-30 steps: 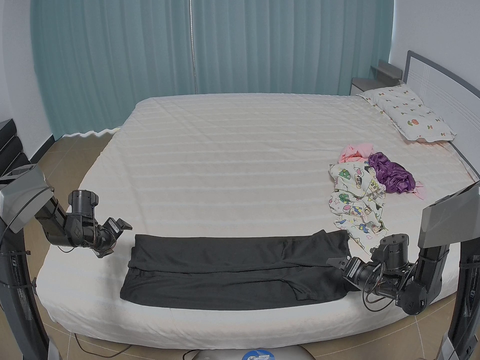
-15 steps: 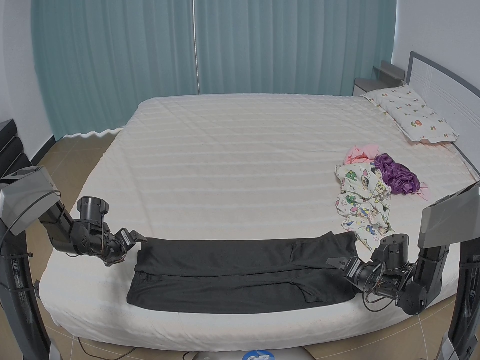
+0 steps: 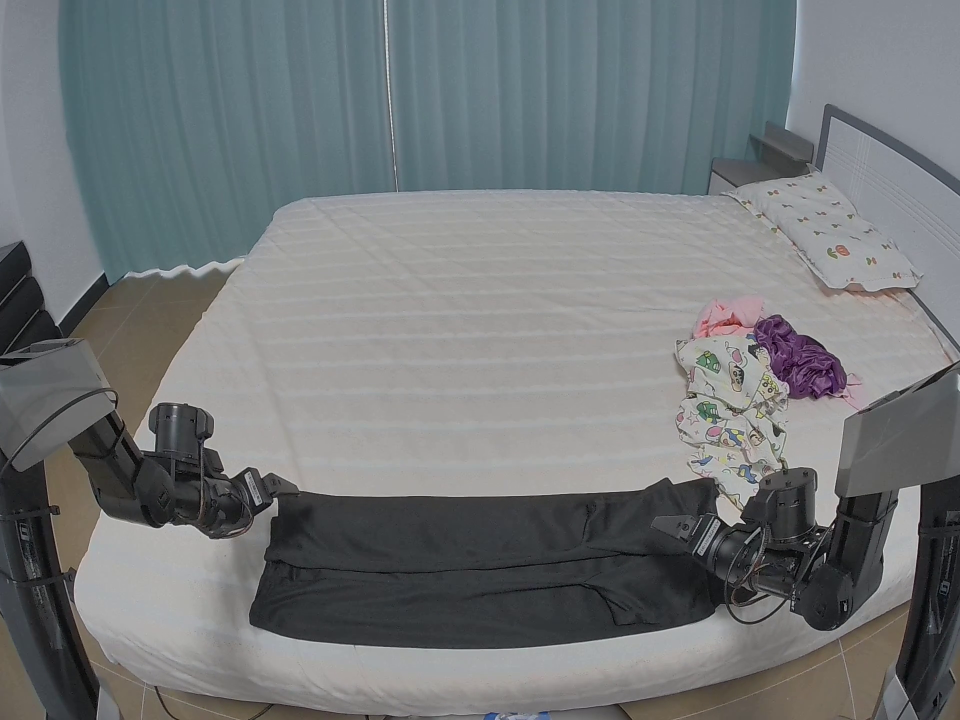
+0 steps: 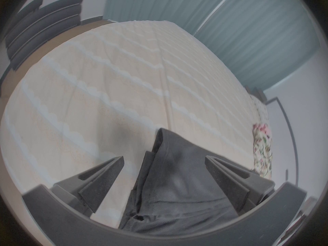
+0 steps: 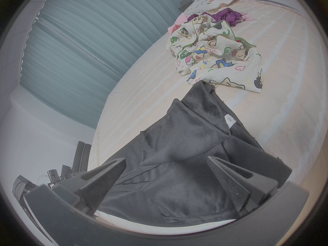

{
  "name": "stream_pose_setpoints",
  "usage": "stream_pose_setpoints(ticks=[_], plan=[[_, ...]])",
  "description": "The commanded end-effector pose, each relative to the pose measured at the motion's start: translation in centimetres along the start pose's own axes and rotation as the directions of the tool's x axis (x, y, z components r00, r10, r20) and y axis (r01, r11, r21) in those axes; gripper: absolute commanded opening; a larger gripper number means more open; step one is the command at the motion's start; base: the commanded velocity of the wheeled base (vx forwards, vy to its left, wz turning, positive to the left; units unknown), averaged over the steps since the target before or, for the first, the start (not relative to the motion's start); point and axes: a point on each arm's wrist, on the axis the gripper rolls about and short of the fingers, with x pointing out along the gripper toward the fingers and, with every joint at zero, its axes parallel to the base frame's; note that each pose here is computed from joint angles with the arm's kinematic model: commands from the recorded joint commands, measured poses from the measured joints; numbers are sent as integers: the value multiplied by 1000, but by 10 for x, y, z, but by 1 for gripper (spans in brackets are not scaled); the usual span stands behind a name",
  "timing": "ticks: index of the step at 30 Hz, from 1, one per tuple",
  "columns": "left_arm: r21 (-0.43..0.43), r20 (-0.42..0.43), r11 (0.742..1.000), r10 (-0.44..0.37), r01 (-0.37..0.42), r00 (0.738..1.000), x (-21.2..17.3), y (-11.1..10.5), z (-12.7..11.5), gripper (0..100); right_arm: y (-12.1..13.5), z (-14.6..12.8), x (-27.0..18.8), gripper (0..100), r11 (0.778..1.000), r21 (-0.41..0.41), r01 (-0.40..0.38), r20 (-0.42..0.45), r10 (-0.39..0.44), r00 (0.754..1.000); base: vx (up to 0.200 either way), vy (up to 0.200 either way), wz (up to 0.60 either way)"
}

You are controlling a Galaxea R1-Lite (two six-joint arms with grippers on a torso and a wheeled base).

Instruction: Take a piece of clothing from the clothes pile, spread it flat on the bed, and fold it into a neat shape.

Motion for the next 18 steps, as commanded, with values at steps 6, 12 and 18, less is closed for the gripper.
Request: stream_pose_setpoints(ticks=[6,12,18], plan=[[127,-95,992,20,-8,995,-1,1,-31,100,0,-1,0,100,1000,-1,1,-4,-1,1000,0,0,0],[120,-99,993,22,-10,995,-3,1,-33,100,0,-1,0,100,1000,-1,0,-3,0,1000,0,0,0],[123,-108,992,25,-11,994,-4,2,-37,100,3,-3,-1,100,1000,-8,-9,-7,9,1000,0,0,0]])
